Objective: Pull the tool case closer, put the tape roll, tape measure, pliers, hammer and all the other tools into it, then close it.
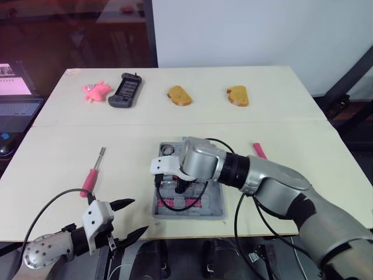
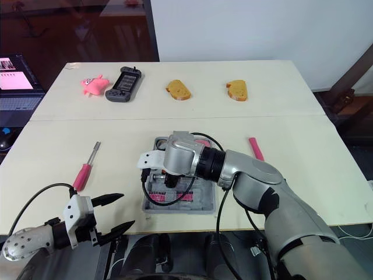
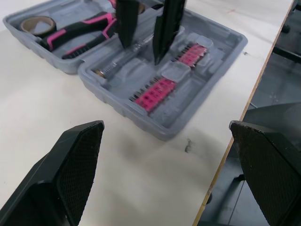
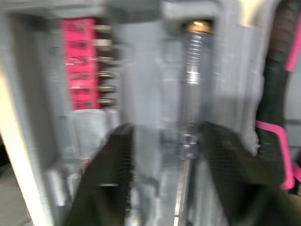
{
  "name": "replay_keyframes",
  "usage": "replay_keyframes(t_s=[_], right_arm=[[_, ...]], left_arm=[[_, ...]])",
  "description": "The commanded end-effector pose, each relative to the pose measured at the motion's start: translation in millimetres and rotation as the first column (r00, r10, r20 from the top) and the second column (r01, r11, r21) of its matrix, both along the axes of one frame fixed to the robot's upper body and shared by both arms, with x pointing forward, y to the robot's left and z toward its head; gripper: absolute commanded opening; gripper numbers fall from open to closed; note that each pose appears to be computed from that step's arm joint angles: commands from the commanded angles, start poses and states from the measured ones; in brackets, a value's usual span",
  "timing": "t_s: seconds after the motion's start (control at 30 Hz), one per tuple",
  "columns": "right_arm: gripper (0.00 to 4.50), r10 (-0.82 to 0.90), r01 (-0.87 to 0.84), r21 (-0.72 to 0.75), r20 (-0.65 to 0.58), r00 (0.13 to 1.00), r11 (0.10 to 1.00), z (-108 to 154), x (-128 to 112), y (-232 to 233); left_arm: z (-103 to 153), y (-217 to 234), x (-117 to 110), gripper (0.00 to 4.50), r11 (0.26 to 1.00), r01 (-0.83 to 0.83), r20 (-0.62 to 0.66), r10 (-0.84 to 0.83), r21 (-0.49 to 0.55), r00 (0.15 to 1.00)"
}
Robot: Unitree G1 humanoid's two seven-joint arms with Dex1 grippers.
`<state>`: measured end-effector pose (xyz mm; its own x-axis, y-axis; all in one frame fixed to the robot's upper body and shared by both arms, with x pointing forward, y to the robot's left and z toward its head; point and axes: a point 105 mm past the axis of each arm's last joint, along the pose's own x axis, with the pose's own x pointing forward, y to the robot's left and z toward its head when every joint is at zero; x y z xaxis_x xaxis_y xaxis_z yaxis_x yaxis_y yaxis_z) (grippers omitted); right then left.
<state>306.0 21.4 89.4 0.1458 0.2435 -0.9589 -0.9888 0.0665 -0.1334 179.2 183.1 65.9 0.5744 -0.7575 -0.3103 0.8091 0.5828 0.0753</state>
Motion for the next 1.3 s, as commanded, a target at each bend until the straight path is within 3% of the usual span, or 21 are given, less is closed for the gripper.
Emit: replay_keyframes(t_s=[0.03,0.27,0.33,0.4,0.47,0.57,0.6,0.67,0.77,1.3], right_arm=[[2.37,0.021,-0.023,0.051,0.034,0.999,0.998,27,-1,5],[2.37,0.074,-0.087,0.197,0.070,0.995,0.977,55,-9,1],[2.37,0.086,-0.109,0.310,0.088,0.992,0.945,65,-10,4],[2.37,0.133,-0.214,0.459,0.202,0.970,0.862,77,-8,9],[2.37,0.151,-0.263,0.507,0.251,0.956,0.821,78,-9,5],[2.37,0.207,-0.298,0.533,0.224,0.952,0.792,62,-16,-8],[2.13,0.229,-0.311,0.521,0.217,0.949,0.795,53,-19,-15],[1.56,0.260,-0.349,0.522,0.238,0.936,0.778,45,-23,-19],[0.05,0.258,-0.369,0.547,0.271,0.927,0.751,43,-22,-19],[0.01,0.048,-0.190,0.565,0.256,0.966,0.803,-13,4,-38]], left_arm=[[4,-1,0,4.50,1.000,0.016,0.014,-0.016,-0.005,1.000],[6,0,1,4.50,1.000,0.018,0.017,-0.018,-0.006,1.000],[7,1,2,4.50,1.000,0.017,0.020,-0.017,-0.007,1.000],[9,2,4,4.50,1.000,0.017,0.023,-0.017,-0.009,1.000],[11,3,6,4.50,1.000,0.018,0.026,-0.018,-0.011,0.999],[14,5,9,4.50,1.000,0.026,0.032,-0.026,-0.011,0.999],[15,5,11,4.50,0.999,0.030,0.033,-0.030,-0.010,0.999],[16,7,12,4.50,0.999,0.040,0.033,-0.039,-0.004,0.999],[16,9,13,4.50,0.999,0.047,0.032,-0.047,0.001,0.998],[30,16,20,4.50,0.998,0.066,0.055,-0.067,0.019,0.996]])
